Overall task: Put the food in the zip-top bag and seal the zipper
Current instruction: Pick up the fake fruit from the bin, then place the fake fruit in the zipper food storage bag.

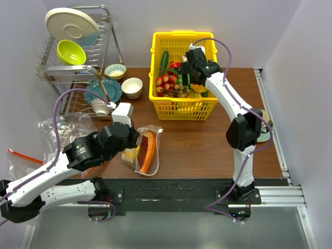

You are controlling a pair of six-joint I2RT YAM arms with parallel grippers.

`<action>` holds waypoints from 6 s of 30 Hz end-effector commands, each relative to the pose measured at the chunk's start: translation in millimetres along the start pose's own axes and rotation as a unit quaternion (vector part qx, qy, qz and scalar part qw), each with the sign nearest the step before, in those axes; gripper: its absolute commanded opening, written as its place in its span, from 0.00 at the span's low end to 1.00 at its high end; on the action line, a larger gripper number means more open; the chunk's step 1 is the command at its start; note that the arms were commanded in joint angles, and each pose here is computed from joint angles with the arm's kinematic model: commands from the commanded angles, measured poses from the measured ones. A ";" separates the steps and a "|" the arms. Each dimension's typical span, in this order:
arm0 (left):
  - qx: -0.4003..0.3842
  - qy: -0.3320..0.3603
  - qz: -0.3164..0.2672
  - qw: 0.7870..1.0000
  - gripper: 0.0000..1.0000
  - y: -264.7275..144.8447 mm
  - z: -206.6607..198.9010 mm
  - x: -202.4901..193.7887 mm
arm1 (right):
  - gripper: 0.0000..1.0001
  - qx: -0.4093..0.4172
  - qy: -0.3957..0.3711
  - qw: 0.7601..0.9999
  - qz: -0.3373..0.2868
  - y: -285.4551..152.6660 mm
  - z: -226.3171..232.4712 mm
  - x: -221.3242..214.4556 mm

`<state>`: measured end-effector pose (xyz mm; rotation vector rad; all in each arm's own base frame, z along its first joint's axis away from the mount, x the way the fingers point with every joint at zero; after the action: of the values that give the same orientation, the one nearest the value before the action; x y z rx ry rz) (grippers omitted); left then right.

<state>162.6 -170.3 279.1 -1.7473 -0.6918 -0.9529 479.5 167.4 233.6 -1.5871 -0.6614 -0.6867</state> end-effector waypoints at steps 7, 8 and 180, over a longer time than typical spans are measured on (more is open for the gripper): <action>-0.022 -0.018 -0.041 0.999 0.00 -4.2 -9.6 22.6 | 0.99 -0.061 -0.103 0.992 0.037 31.2 -23.0 -13.2; -0.022 -0.018 -0.042 0.999 0.00 -4.8 -9.8 23.3 | 0.99 -0.061 -0.112 0.991 0.046 35.9 -22.1 -17.8; -0.092 -0.121 -0.032 0.988 0.00 17.9 -52.4 19.3 | 0.84 0.326 0.196 0.925 -0.011 -279.8 62.1 -154.4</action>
<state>170.9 -237.0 270.7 -2.0483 -0.7500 -0.8518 170.3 284.5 239.7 -0.8309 -0.4195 -0.5856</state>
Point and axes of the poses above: each gripper's point midway between its finger pads, its own y axis out along the fingers, its own z axis along the line the jaws close on, x = y × z, the point moved 3 cm from there along -y, back along the fingers, and after that the axes turned 4 degrees about y, right-handed, at the moved point
